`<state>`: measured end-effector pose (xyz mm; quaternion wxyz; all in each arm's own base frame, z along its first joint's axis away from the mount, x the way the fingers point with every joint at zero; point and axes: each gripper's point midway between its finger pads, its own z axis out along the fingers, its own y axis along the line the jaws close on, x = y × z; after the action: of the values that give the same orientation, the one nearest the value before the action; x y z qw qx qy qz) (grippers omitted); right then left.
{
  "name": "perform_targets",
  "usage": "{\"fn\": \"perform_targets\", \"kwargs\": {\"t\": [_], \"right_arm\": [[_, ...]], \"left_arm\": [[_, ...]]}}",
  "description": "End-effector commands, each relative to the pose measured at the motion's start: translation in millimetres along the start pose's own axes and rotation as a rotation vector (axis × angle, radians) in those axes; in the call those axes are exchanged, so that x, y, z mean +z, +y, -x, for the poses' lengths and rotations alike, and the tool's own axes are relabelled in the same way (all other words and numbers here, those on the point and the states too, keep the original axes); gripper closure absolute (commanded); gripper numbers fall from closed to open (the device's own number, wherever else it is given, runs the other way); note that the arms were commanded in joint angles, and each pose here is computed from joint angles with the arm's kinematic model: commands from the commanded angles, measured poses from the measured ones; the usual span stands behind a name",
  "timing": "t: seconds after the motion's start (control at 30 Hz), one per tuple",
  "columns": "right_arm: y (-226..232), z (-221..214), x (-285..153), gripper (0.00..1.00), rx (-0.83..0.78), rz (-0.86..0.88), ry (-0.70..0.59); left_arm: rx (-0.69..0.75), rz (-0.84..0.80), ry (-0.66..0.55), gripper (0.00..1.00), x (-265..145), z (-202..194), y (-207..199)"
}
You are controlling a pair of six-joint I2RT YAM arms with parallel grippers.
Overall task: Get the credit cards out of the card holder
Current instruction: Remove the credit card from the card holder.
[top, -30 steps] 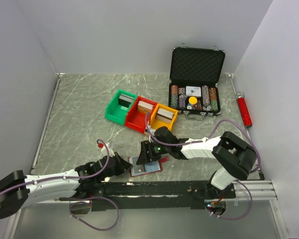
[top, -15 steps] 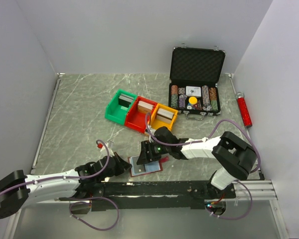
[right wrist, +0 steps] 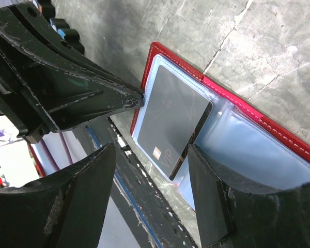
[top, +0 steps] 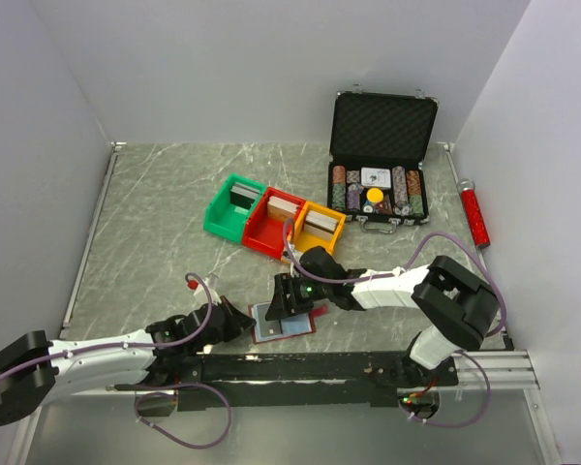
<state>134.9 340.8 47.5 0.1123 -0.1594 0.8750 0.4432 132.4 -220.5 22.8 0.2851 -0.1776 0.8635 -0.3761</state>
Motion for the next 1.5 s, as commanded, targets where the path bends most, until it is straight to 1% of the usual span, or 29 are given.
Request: {"fn": "perform_targets", "kwargs": {"t": [0.0, 0.33, 0.77, 1.23, 1.47], "right_arm": [[7.7, 1.9, -0.4, 0.35, 0.018, 0.023, -0.008], [9.6, -0.4, -0.9, 0.35, 0.113, 0.051, -0.005], [-5.0, 2.0, -5.6, 0.35, 0.211, -0.008, -0.043], [-9.6, 3.9, -10.8, 0.34, 0.209, -0.031, -0.065], [-7.4, 6.3, -11.6, 0.31, 0.195, -0.031, -0.066]], "left_arm": [[-0.014, 0.103, -0.015, 0.99, 1.0, -1.6, 34.6], [-0.017, 0.114, -0.017, 0.99, 1.5, -1.9, 36.9], [-0.033, 0.115, -0.029, 0.99, 0.3, -0.4, 36.7], [-0.03, 0.13, -0.029, 0.99, 0.4, -1.3, 40.9], [-0.03, 0.131, -0.032, 0.99, 0.4, -0.9, 40.9]]}}
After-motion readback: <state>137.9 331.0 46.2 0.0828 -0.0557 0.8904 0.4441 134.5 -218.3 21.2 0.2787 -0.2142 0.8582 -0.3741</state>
